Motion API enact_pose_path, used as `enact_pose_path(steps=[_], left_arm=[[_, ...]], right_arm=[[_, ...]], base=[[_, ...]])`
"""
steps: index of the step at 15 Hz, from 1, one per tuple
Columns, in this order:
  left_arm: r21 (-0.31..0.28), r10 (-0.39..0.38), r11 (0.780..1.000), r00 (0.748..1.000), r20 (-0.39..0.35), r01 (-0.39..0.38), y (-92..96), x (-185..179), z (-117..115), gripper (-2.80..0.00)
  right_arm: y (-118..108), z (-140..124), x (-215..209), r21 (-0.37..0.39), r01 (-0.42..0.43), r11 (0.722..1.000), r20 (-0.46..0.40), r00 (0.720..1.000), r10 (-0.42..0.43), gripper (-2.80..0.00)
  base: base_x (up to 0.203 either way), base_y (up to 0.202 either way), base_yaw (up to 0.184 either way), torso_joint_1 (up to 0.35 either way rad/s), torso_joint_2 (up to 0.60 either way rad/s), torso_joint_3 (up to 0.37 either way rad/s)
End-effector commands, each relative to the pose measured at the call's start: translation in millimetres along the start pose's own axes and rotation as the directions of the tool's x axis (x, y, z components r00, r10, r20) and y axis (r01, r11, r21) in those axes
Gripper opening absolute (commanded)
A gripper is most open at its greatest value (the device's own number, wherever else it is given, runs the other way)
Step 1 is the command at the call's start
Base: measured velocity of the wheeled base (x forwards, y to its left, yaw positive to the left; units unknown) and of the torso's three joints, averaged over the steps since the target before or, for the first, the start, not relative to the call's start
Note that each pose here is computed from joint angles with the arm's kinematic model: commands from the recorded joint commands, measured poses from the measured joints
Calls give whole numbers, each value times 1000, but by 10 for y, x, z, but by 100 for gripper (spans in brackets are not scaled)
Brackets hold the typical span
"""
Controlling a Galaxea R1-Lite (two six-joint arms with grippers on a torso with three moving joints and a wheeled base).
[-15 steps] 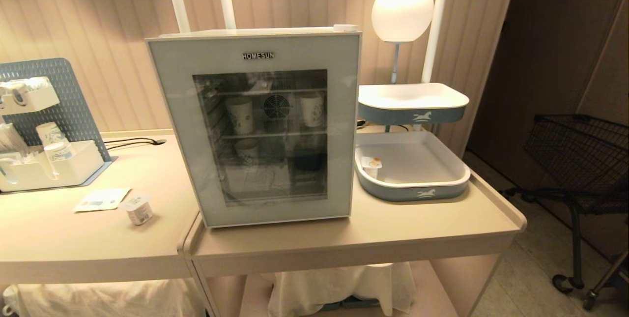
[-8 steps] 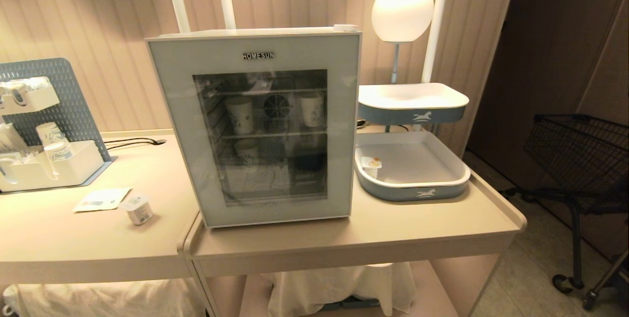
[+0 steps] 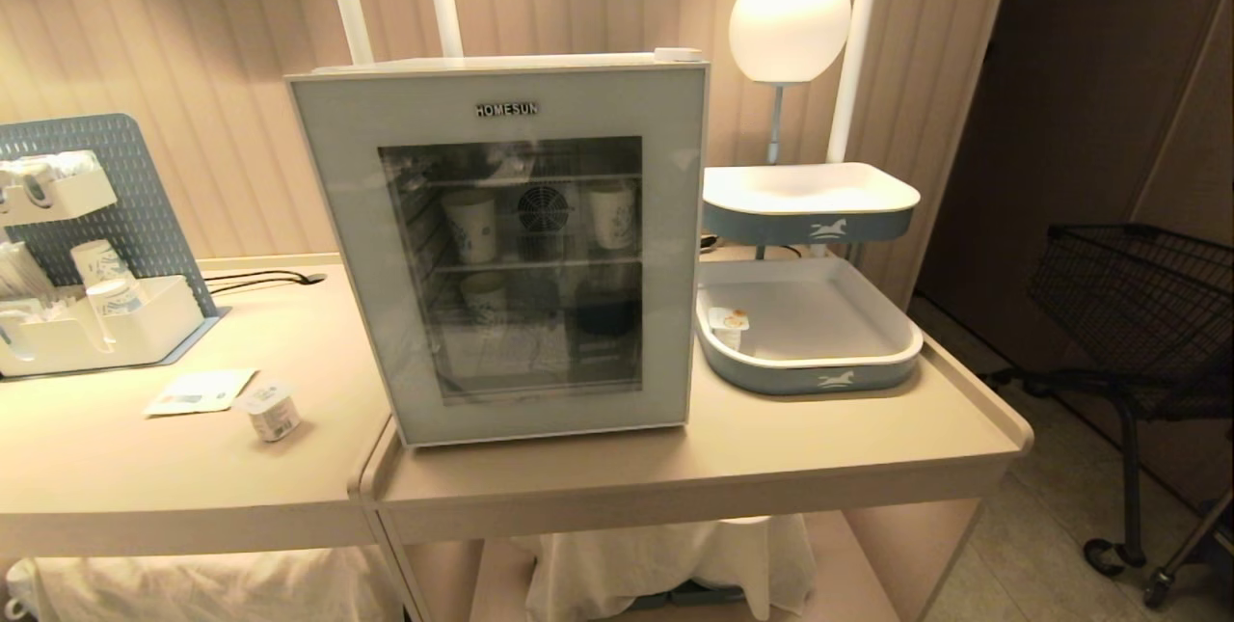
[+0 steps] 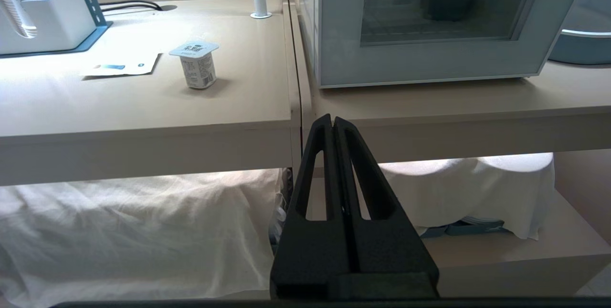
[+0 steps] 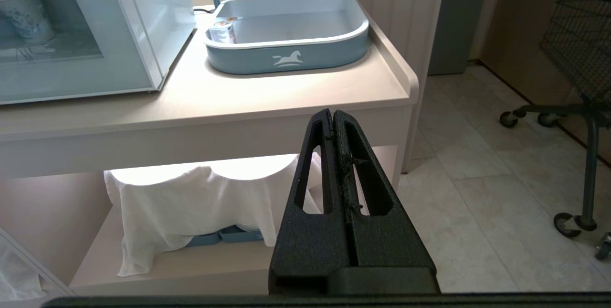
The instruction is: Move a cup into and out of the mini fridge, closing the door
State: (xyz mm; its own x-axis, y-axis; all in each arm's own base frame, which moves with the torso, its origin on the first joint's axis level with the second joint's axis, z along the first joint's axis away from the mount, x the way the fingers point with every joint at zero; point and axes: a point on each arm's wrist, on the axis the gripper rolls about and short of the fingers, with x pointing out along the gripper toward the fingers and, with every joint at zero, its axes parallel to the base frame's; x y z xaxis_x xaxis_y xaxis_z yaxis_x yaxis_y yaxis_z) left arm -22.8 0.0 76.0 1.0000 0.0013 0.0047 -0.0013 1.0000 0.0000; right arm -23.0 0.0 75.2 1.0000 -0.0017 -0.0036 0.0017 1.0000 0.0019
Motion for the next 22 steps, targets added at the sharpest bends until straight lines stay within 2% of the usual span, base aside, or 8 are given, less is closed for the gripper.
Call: enact_pose_path(steps=[1, 22], left_arm=[[-2, 0, 1000, 1000, 1, 0, 0, 0, 1, -280], [0, 0, 1000, 1000, 1, 0, 0, 0, 1, -280]], right_arm=[[0, -1, 1, 0, 0, 1000, -3, 1000, 0, -280], [0, -4, 2, 0, 0, 1000, -3, 1000, 0, -280]], base=[[0, 0, 0, 0, 0, 0], [0, 0, 0, 0, 0, 0]])
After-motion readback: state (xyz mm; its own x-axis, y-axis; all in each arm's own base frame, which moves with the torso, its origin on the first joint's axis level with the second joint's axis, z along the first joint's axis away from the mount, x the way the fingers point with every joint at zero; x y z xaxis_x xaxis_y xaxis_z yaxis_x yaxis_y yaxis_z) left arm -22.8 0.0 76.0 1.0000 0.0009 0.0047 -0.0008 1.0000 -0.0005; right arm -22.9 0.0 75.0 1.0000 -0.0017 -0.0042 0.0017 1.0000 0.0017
